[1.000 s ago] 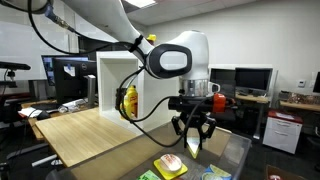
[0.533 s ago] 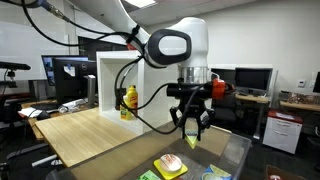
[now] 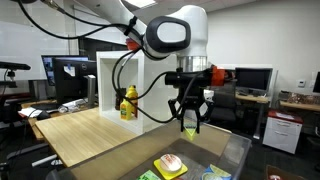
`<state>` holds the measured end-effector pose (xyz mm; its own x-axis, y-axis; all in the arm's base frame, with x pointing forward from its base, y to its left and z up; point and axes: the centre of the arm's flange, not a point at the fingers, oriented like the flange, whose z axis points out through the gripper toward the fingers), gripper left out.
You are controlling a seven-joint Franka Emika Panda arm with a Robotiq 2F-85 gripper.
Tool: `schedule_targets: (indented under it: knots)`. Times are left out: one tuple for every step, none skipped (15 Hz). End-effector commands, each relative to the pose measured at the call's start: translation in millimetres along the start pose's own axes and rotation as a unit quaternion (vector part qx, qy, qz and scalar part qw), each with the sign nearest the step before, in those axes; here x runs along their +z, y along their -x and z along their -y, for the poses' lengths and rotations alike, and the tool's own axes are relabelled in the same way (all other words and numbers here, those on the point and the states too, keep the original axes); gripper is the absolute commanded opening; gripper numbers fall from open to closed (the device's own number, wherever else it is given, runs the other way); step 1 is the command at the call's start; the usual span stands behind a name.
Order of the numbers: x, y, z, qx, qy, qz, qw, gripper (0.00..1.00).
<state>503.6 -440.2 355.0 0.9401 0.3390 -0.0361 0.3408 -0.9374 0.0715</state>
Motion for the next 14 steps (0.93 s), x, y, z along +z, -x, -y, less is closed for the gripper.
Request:
schedule_targets:
  knots:
    - [-26.7,5.0,10.3,-0.003,0.0,0.011,0.9999,0.22]
    - [-31.0,5.2,11.0,-0.004,-0.001,0.011,0.9999,0.22]
    - [-34.8,5.5,11.7,-0.004,-0.003,0.01,0.9999,0.22]
    - [-39.0,6.0,12.5,-0.003,-0.006,0.01,0.9999,0.22]
    - [-43.1,6.3,13.4,-0.005,-0.006,0.011,0.9999,0.22]
    - [-47.0,6.5,14.4,-0.005,-0.007,0.012,0.9999,0.22]
    - [-49.9,6.6,15.0,-0.006,-0.009,0.011,0.9999,0.22]
    - [-53.4,6.4,15.8,-0.005,-0.011,0.011,0.9999,0.22]
    - [-56.5,6.4,16.2,-0.006,-0.011,0.01,0.9999,0.22]
    - [-59.5,6.4,16.2,-0.005,-0.011,0.009,0.9999,0.22]
    - [-62.8,6.4,16.1,-0.005,-0.011,0.009,0.9999,0.22]
    - [-66.1,6.4,16.1,-0.005,-0.012,0.008,0.9999,0.22]
    - [-70.5,6.1,16.1,-0.004,-0.013,0.009,0.9999,0.22]
    - [-73.6,6.1,16.2,-0.005,-0.013,0.009,0.9999,0.22]
